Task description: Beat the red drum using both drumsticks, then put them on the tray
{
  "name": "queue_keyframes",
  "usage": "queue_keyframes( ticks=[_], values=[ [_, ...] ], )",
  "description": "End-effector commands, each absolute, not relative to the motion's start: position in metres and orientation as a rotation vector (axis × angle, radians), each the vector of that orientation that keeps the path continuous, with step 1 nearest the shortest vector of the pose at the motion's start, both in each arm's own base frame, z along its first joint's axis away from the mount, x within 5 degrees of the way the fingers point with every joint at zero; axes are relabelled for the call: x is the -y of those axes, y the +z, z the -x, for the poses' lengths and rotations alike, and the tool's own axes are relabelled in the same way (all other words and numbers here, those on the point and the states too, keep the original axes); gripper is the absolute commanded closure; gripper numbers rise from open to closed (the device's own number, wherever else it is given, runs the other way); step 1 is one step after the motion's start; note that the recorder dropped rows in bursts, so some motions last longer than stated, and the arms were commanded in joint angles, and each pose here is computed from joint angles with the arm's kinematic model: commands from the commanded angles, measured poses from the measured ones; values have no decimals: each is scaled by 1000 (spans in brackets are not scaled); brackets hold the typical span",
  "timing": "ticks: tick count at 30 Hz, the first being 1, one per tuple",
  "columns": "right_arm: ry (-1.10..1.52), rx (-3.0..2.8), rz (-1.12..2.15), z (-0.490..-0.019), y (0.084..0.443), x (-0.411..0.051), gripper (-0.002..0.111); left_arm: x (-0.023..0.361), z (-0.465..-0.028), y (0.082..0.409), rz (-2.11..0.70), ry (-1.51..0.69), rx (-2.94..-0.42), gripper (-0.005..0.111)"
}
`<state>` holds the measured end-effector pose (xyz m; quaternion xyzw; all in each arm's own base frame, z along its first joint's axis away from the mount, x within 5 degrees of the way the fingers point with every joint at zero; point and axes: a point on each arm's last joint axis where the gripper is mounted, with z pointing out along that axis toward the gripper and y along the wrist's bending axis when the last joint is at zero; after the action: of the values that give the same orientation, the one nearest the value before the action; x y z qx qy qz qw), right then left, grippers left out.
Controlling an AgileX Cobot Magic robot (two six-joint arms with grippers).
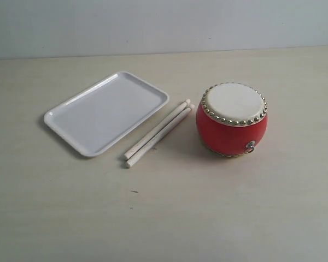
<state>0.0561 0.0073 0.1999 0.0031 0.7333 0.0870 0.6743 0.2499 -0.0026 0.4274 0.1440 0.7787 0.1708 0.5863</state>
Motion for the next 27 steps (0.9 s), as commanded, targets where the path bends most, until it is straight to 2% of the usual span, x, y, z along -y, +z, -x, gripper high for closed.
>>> queue_keyframes(
  ticks=[1, 3, 9, 11, 16, 20, 27],
  values=[
    [196, -1638, -6, -56, 199, -7, 108, 1, -289, 399, -343, 386, -2156, 107],
    [196, -1638, -6, -56, 199, -7, 108, 13, -306, 384, -445, 253, -2270, 107],
    [196, -1638, -6, -56, 199, -7, 108, 69, -344, 335, -812, -338, -2491, 107],
    [196, -1638, -6, -56, 199, -7, 108, 86, -356, 318, -871, -422, -2547, 107],
    [196, -1638, -6, -56, 199, -7, 108, 123, -384, 276, -1013, -452, -2608, 107],
    [196, -1638, -6, -56, 199, -7, 108, 156, -398, 247, -1159, -382, -2602, 107],
    [196, -1638, -6, -56, 199, -7, 108, 206, -410, 209, -1328, -343, -2584, 107]
  ],
)
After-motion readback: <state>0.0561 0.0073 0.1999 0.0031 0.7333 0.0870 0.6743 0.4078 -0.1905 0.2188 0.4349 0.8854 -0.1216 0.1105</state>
